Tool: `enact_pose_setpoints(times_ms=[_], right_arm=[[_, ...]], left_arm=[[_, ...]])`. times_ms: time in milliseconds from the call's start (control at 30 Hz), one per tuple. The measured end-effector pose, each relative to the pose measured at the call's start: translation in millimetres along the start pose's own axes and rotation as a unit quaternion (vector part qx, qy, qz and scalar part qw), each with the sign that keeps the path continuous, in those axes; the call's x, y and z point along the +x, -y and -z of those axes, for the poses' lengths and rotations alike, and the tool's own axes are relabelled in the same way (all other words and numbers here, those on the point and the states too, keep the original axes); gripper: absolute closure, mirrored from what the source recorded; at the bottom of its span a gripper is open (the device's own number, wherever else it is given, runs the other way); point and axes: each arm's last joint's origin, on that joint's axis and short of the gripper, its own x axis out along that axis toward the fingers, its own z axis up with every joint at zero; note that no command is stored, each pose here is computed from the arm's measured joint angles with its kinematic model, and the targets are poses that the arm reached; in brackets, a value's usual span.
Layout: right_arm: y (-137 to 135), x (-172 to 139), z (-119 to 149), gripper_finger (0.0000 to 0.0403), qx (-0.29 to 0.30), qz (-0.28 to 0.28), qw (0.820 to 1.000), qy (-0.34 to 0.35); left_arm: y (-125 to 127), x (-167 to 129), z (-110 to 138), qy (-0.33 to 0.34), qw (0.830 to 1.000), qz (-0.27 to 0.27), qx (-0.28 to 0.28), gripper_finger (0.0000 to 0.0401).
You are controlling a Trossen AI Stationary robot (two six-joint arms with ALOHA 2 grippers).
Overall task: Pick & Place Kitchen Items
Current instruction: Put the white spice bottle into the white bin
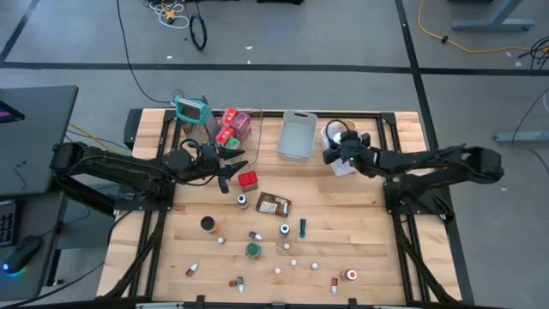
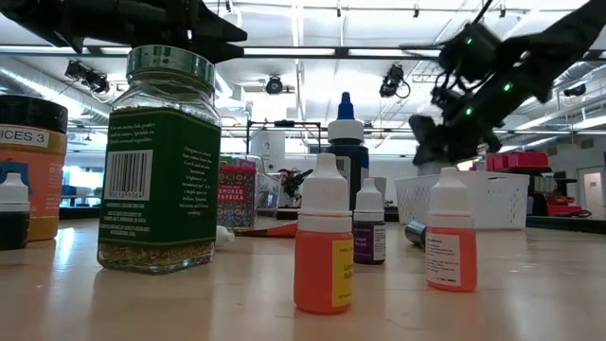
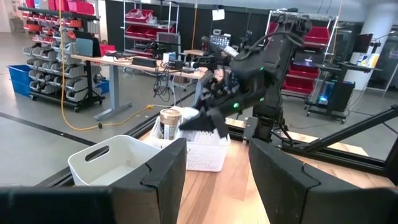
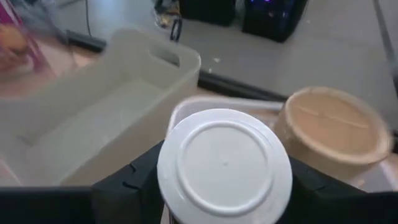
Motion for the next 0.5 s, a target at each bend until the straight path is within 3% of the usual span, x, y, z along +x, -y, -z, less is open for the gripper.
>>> enact_pose_setpoints(times_ms=[200,500], right_arm=[[-1,26,14,0.0173,-0.006,0.041,0.999,-0.018],[-3,41,13,0.0176,0.016,0.041,0.999,0.01]], left_arm=[[0,0,0,0.0,1.0,0.0,0.0,0.0218],[0,0,0,-0.001,1.0,0.0,0.0,0.0218]])
